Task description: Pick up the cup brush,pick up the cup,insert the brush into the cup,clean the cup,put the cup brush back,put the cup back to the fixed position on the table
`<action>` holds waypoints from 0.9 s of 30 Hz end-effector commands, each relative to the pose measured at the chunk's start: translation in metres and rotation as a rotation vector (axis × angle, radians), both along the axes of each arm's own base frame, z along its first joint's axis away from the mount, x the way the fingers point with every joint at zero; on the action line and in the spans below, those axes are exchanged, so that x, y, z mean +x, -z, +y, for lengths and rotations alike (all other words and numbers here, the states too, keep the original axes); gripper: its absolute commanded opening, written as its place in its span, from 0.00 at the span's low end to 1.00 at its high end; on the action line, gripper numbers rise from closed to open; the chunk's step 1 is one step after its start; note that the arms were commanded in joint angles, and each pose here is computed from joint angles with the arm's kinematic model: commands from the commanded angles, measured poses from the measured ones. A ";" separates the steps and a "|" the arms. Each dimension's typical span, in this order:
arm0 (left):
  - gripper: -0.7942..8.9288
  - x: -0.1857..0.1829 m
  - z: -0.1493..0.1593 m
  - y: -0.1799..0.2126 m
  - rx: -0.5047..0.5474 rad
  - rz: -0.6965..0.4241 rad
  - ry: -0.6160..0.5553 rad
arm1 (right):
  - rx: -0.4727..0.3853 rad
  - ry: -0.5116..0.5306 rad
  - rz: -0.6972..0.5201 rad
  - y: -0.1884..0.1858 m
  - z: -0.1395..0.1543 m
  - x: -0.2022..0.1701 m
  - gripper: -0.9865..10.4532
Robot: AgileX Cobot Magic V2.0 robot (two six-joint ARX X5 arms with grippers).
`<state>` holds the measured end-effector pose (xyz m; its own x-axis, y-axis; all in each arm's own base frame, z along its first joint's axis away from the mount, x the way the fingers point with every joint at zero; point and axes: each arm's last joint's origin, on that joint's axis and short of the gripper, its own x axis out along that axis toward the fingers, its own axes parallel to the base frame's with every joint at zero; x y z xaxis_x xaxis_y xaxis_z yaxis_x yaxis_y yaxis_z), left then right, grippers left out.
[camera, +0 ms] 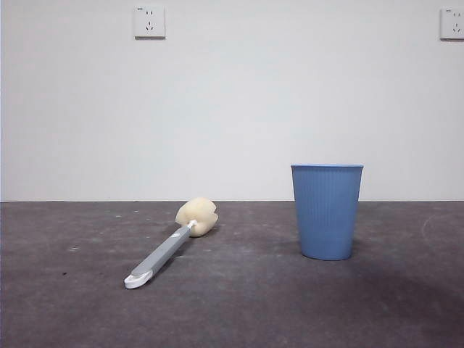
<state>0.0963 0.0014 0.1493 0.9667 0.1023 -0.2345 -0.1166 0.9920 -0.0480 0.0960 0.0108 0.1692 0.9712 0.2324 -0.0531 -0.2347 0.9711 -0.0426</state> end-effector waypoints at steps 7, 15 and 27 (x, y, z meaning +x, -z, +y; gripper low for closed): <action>0.08 0.000 0.000 0.004 -0.006 0.007 -0.006 | 0.044 0.030 0.068 0.015 -0.001 0.000 0.09; 0.08 0.000 0.000 0.004 -0.006 0.007 -0.005 | 0.043 0.030 0.118 0.019 -0.001 -0.001 0.09; 0.08 0.000 0.000 0.004 -0.006 0.007 -0.006 | 0.043 0.030 0.118 0.019 -0.001 -0.001 0.09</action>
